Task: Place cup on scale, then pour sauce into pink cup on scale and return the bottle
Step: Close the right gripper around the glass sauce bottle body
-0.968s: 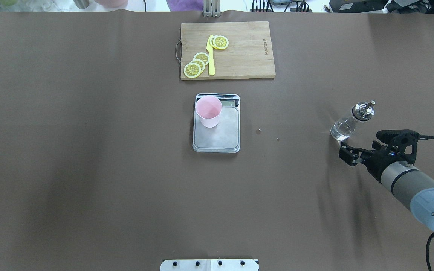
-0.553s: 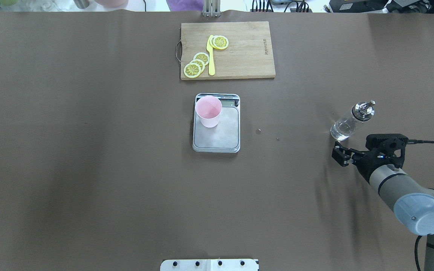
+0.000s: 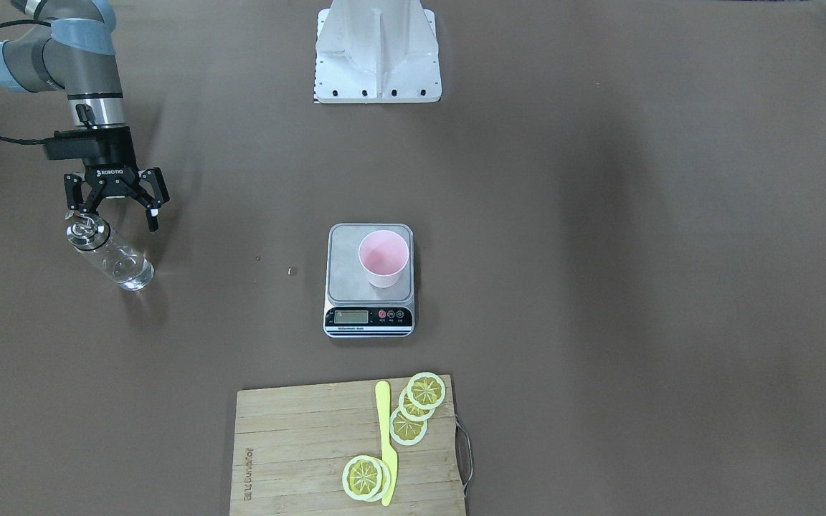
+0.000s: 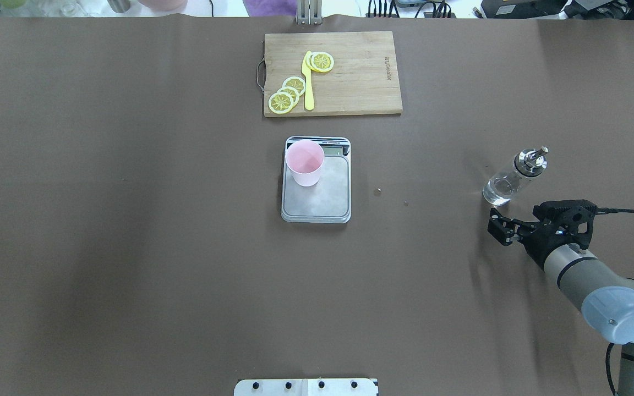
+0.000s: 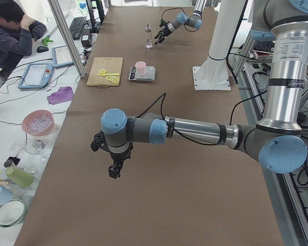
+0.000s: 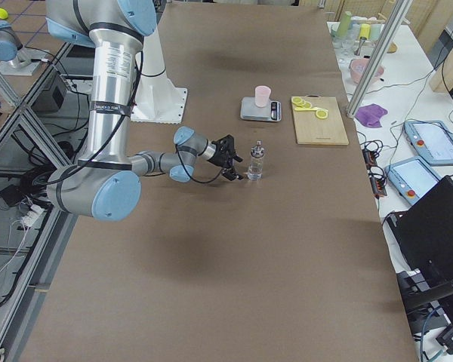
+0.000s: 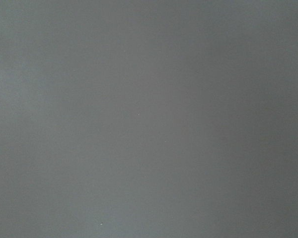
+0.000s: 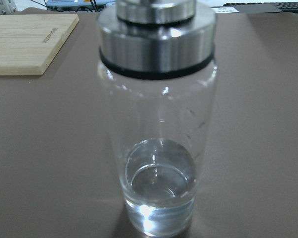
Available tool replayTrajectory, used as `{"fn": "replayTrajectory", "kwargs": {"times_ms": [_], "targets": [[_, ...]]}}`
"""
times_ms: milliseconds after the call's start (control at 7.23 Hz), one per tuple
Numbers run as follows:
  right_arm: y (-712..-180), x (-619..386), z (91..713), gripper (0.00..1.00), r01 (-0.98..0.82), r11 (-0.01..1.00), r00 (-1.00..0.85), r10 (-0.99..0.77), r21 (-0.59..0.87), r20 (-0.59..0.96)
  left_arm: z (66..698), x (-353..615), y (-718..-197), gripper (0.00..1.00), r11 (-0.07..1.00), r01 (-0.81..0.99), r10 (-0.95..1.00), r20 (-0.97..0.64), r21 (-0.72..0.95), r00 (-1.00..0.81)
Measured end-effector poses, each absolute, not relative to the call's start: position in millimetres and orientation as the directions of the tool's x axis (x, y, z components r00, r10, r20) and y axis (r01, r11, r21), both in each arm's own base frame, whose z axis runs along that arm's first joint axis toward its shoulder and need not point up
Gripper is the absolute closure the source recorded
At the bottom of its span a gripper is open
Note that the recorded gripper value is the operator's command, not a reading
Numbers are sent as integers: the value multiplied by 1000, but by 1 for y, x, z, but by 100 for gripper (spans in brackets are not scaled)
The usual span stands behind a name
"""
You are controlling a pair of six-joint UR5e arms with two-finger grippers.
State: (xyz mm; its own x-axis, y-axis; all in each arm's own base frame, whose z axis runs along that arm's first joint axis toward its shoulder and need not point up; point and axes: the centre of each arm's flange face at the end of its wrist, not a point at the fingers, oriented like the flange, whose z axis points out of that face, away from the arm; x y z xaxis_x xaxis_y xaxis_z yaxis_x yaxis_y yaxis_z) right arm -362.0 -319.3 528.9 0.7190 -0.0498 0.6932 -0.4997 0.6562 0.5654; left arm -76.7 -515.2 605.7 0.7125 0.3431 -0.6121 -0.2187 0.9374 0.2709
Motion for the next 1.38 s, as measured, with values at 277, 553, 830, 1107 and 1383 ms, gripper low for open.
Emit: {"fn": "replayTrajectory", "kwargs": {"times_ms": [277, 553, 830, 1107, 1383], "targets": [[-321, -360, 531, 0, -488, 641, 734, -65, 592, 676, 604, -77, -515, 2, 937, -218, 344, -611, 273, 713], [-326, -359, 529, 0, -482, 626, 746, -74, 613, 662, 603, -77, -516, 2, 937, -218, 345, -611, 275, 713], [-336, -360, 523, 0, -484, 614, 749, -77, 624, 658, 603, -77, -516, 2, 936, -218, 345, -610, 275, 713], [-347, -356, 522, 0, -484, 602, 759, -73, 636, 647, 603, -77, -516, 2, 936, -218, 345, -610, 275, 713], [-365, -372, 520, 0, -496, 589, 758, -64, 638, 649, 603, -77, -516, 2, 936, -218, 345, -610, 276, 713]]}}
